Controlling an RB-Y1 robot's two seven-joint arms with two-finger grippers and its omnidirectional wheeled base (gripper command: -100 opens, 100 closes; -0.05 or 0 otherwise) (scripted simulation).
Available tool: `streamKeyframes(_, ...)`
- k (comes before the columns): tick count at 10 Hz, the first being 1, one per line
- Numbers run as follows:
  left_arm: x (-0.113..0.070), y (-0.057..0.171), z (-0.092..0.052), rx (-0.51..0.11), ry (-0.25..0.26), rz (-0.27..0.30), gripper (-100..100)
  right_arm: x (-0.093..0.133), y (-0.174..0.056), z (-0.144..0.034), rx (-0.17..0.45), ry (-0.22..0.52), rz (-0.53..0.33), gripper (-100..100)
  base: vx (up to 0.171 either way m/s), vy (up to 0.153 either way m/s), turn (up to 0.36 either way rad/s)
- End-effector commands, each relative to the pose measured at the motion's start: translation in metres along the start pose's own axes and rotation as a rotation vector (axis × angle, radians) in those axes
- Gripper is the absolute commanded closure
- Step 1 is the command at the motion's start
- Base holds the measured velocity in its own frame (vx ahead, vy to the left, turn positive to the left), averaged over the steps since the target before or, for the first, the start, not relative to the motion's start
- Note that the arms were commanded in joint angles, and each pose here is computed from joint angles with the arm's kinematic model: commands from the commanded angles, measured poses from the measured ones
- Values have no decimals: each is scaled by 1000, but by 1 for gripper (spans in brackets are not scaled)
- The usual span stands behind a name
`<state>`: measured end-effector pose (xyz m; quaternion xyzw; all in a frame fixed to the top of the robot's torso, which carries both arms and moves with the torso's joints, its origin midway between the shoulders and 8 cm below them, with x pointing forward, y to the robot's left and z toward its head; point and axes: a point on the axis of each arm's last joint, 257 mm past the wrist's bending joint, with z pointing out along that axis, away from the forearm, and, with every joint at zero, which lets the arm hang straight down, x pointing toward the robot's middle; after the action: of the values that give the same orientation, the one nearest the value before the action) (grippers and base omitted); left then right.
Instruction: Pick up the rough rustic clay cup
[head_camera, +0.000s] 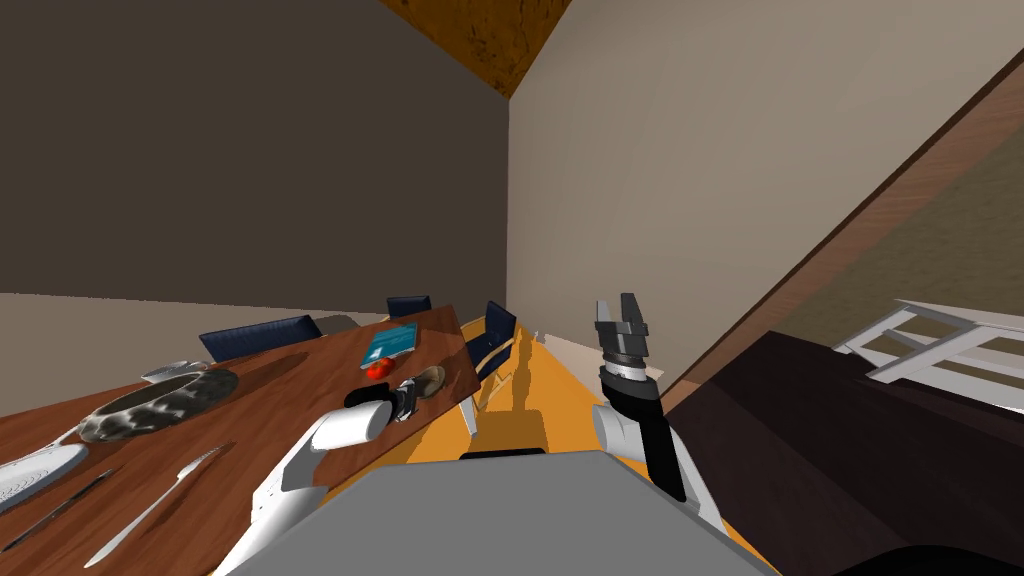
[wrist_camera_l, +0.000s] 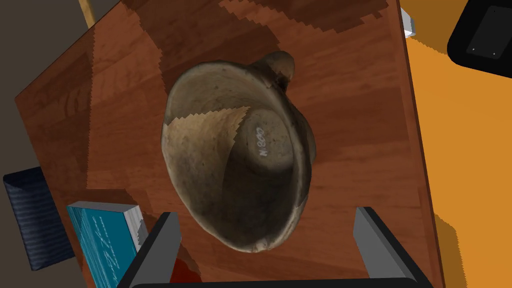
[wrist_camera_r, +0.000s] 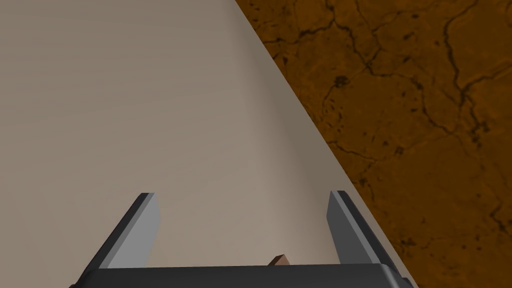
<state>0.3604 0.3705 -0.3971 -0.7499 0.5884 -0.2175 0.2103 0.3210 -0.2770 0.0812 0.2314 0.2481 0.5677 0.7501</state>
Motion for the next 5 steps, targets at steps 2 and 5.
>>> streamKeyframes(2,-10,29,6,-93,-23,-1,-100,0,0,0,0,0,0,0,80,-39,-14)
streamKeyframes(5,-14,33,10,-107,-26,-3,0,0,0,0,0,0,0,0,47,-22,-4)
